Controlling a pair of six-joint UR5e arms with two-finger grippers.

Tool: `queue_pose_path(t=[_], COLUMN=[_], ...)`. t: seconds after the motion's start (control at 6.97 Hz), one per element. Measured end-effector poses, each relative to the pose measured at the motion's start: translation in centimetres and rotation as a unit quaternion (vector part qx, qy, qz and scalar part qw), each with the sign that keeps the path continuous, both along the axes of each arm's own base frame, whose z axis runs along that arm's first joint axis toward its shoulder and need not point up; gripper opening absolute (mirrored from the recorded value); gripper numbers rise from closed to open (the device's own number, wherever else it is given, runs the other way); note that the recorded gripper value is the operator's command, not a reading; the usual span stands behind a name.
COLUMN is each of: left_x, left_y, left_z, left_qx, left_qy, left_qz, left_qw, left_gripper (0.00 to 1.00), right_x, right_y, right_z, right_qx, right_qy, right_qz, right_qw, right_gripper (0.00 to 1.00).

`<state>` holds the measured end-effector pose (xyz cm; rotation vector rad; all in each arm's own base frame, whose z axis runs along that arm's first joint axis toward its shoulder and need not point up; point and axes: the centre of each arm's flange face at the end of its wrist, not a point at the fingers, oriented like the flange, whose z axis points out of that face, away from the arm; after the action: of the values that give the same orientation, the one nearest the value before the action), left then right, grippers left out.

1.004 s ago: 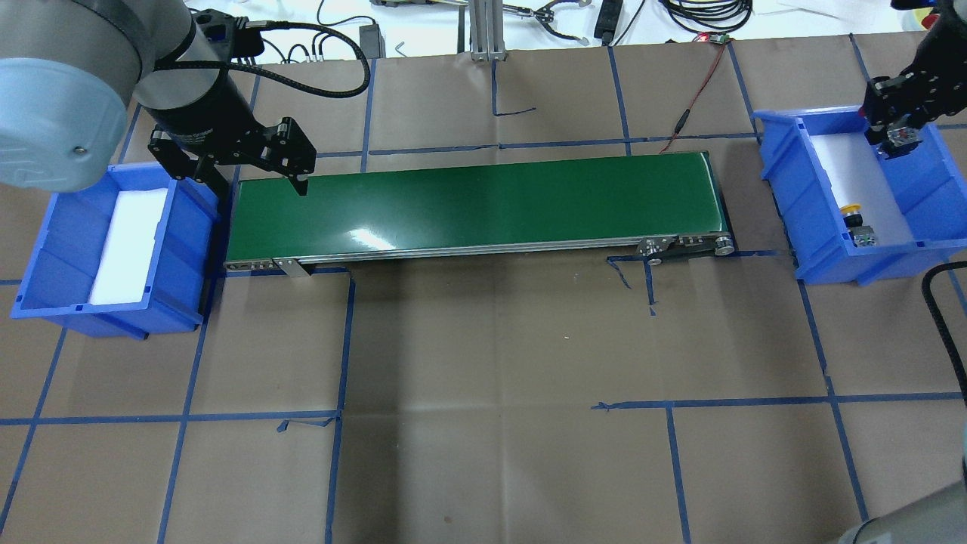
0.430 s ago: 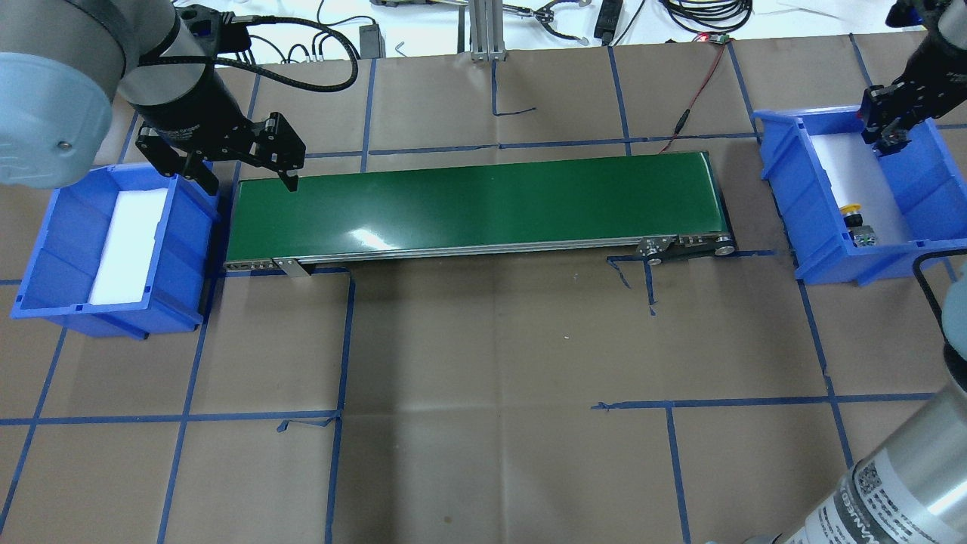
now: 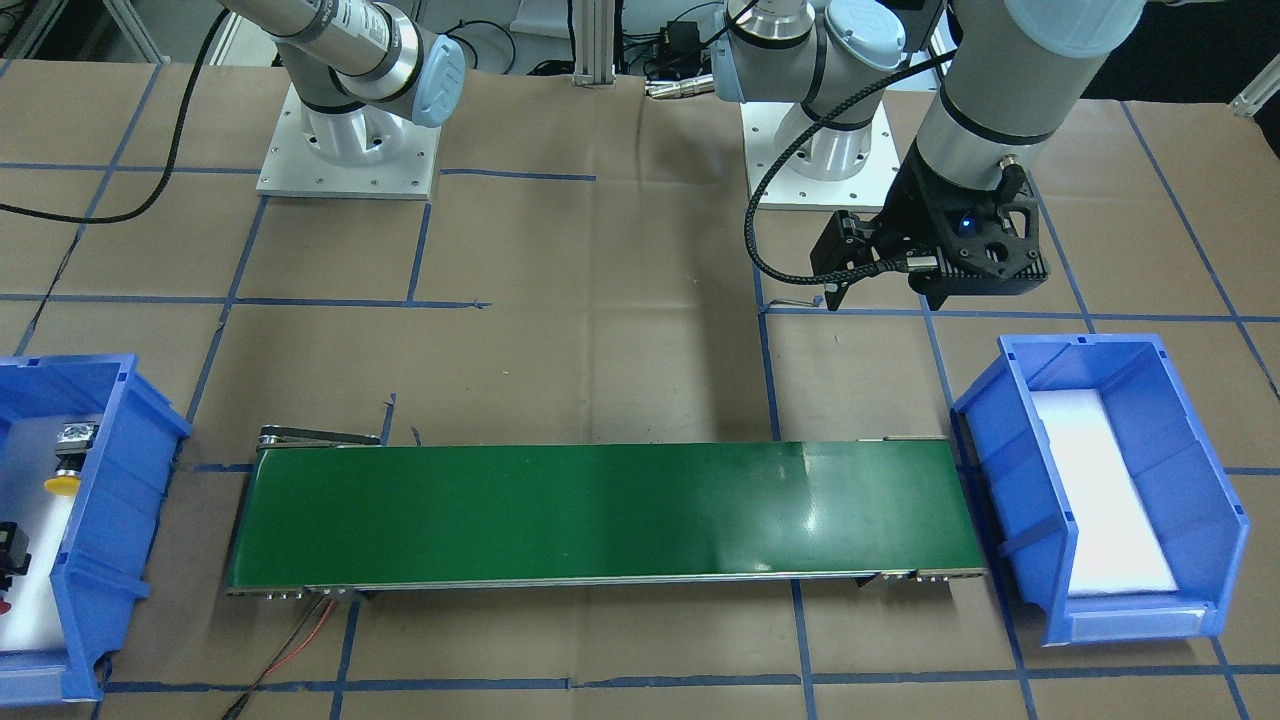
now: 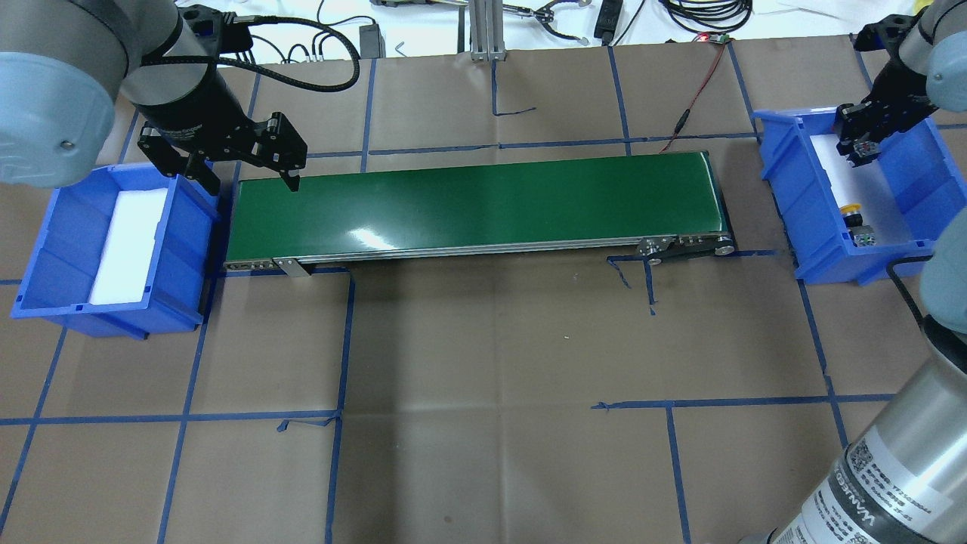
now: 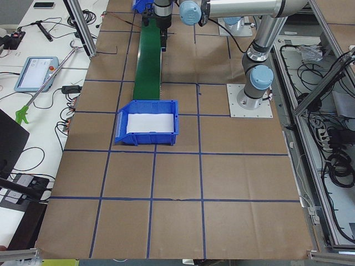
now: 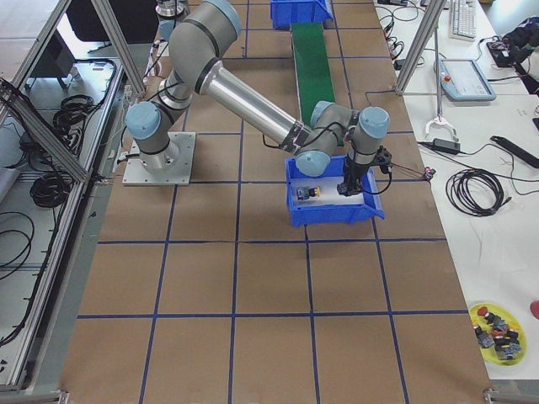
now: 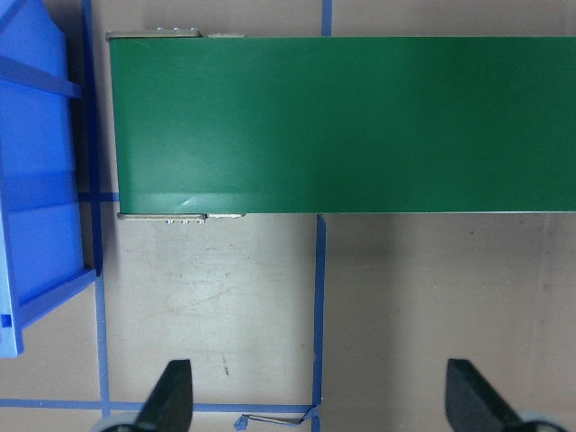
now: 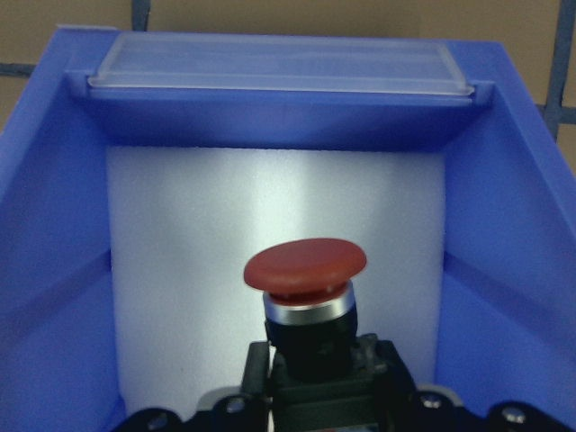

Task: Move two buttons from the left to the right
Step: 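Lower the red button into the bin beside the yellow button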

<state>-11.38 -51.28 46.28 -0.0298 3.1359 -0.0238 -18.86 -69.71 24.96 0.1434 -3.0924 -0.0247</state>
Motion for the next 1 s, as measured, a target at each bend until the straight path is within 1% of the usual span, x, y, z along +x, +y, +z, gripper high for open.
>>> queue_pose_path(t=[0.14,0.29,0.43,0.72,1.0], left_x=[0.0,0.0,0.0,0.0,0.0], left_y=[0.0,0.1,0.1,0.1,0.1], left_z=[0.0,0.0,0.0,0.0,-0.1], left_qx=[0.0,0.0,0.0,0.0,0.001], left_qy=[0.0,0.0,0.0,0.0,0.001], left_qz=[0.0,0.0,0.0,0.0,-0.001], left_qw=[1.0,1.0,1.0,1.0,1.0], left_gripper=[1.0,1.0,1.0,1.0,1.0], right_x=[0.3,0.4,0.4,0.4,0.5], right_y=[-0.2,-0.4,-0.5,-0.5,-0.2], right_z=[-1.0,-1.8,-2.2,-2.0,-0.5], right_qx=[0.006,0.01,0.012,0.014,0.013], right_qy=[-0.003,-0.005,-0.006,-0.006,-0.005], right_qz=[0.003,0.003,0.004,0.003,0.003], right_qw=[1.0,0.9999,0.9999,0.9999,0.9999], right_gripper=[0.1,0.68,0.99,1.0,1.0])
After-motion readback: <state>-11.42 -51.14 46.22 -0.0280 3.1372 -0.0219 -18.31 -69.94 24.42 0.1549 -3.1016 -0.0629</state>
